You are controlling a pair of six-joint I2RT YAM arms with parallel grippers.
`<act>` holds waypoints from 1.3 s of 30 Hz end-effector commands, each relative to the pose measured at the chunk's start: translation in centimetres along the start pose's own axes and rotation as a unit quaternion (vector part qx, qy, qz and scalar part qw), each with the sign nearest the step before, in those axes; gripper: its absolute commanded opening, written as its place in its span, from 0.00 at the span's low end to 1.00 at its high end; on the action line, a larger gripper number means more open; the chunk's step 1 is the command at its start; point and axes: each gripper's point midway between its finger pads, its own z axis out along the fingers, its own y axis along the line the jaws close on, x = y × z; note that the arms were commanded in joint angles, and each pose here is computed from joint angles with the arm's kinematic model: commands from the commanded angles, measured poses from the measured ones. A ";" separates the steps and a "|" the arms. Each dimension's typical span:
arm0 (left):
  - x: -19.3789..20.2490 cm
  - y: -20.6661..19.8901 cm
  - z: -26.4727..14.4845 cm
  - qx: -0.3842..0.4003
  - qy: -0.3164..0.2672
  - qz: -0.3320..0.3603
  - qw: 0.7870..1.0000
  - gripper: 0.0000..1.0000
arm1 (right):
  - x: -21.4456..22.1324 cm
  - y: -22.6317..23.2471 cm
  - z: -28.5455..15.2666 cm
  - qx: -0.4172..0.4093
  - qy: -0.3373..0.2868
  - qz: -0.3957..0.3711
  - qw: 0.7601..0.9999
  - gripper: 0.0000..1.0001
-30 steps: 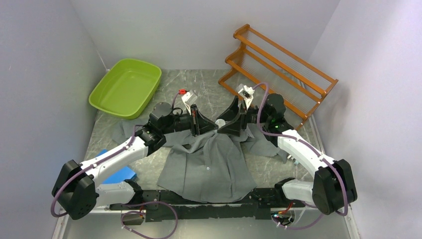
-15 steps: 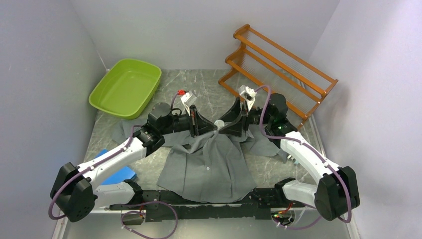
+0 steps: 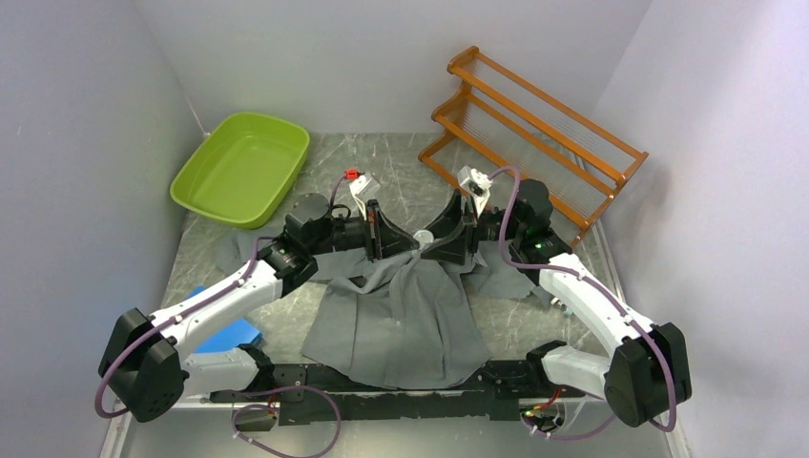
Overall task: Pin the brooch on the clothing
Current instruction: Pin the brooch to the clothes.
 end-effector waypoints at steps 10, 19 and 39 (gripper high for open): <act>-3.0 -2.4 -0.1 0.030 -0.030 0.048 0.998 0.03 | -2.2 1.3 -0.6 0.009 -0.015 -0.075 0.997 0.34; -2.9 -2.4 -0.3 0.028 -0.030 0.046 0.998 0.03 | -2.4 1.8 -0.8 0.008 -0.016 -0.079 0.997 0.46; -3.2 -2.7 -0.4 0.029 -0.032 0.043 0.998 0.02 | -2.0 -0.5 -0.3 0.043 -0.002 -0.036 0.998 0.06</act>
